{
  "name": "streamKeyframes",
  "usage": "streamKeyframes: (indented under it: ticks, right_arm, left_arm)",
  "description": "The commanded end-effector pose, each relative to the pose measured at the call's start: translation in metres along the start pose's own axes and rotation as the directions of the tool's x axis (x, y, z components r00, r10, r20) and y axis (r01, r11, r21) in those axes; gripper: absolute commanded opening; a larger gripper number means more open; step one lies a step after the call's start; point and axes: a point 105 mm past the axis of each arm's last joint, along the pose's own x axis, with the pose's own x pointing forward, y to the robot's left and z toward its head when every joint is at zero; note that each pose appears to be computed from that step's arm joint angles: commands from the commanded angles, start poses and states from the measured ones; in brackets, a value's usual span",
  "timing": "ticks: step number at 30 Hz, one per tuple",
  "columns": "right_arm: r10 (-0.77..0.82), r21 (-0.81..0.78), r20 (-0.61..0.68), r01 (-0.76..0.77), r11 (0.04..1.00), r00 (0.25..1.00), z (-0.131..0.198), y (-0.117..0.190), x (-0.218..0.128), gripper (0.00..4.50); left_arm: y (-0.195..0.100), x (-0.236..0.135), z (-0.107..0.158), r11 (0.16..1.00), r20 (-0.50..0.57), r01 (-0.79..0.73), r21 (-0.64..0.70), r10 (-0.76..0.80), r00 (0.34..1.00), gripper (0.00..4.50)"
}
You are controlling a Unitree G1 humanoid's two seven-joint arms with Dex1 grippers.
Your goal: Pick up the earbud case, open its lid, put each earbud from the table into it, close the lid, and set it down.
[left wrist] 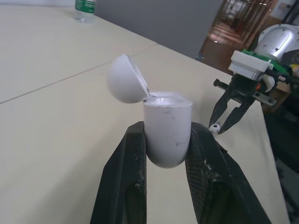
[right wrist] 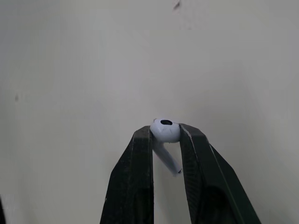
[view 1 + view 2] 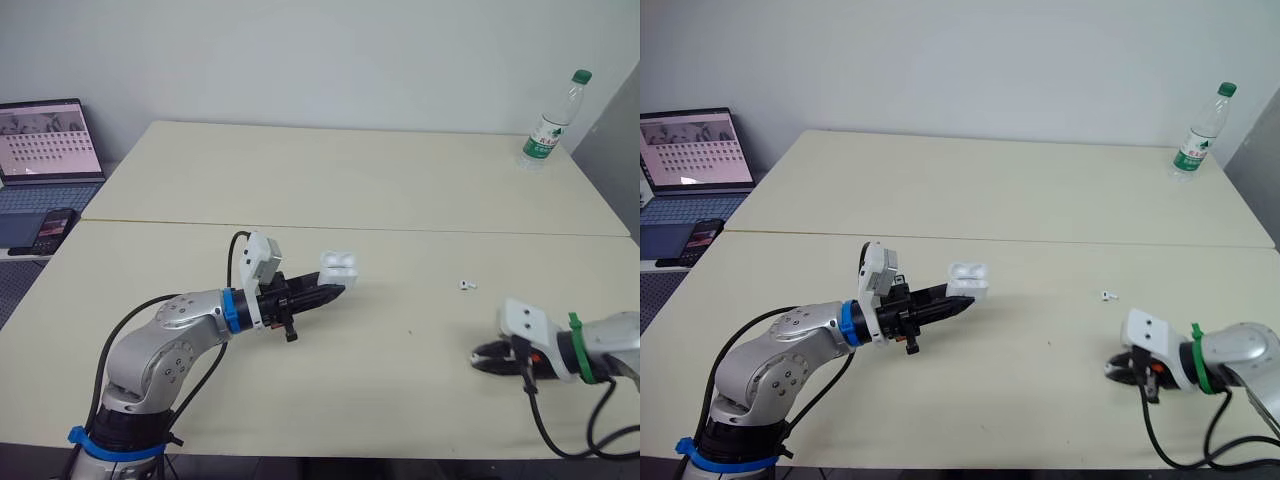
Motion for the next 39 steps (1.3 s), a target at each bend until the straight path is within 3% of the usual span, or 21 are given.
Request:
streamKeyframes:
  ticks: [1, 8, 9, 14, 18, 19, 22, 29, 39]
  right_arm:
    - [-0.057, -0.079, -0.040, 0.054, 0.995, 0.998, -0.007, -0.011, -0.012, 0.59]
    - [-0.041, -0.116, -0.068, 0.033, 0.993, 0.997, -0.015, -0.013, -0.011, 0.59]
    - [-0.042, -0.119, -0.073, 0.033, 0.992, 0.996, -0.015, -0.014, -0.012, 1.23]
    - [-0.094, -0.123, -0.112, 0.080, 0.989, 0.989, -0.014, -0.020, -0.019, 2.86]
    - [-0.086, -0.187, -0.229, 0.043, 0.981, 0.969, -0.016, -0.012, -0.024, 4.28]
    - [-0.089, -0.188, -0.239, 0.044, 0.981, 0.967, -0.012, -0.012, -0.024, 4.45]
    - [-0.192, -0.184, -0.362, 0.132, 0.974, 0.912, -0.013, -0.021, -0.029, 4.45]
    - [-0.170, -0.196, -0.402, 0.097, 0.976, 0.900, 0.010, -0.017, -0.023, 4.45]
    - [-0.112, -0.186, -0.451, 0.030, 0.982, 0.886, 0.015, -0.007, -0.013, 4.45]
  left_arm:
    - [-0.009, -0.001, 0.009, 0.999, 0.016, 0.035, 0.024, -0.035, 0.999, 0.74]
    - [-0.009, -0.001, 0.006, 0.999, -0.002, 0.024, 0.030, -0.024, 1.000, 0.74]
    - [-0.009, -0.001, 0.006, 0.999, -0.002, 0.024, 0.030, -0.024, 1.000, 0.74]
    - [-0.011, 0.000, 0.004, 0.999, -0.009, 0.022, 0.040, -0.022, 1.000, 0.74]
    - [-0.010, 0.001, 0.004, 0.999, -0.005, 0.016, 0.041, -0.016, 1.000, 0.74]
    - [-0.010, 0.002, 0.004, 0.999, -0.006, 0.017, 0.040, -0.017, 1.000, 0.74]
    - [-0.013, 0.003, 0.001, 0.999, -0.006, 0.018, 0.031, -0.018, 1.000, 0.74]
    - [-0.017, 0.005, -0.003, 1.000, -0.002, 0.019, 0.020, -0.019, 1.000, 0.74]
    - [-0.017, 0.004, -0.003, 1.000, 0.006, 0.006, 0.025, -0.006, 1.000, 0.74]
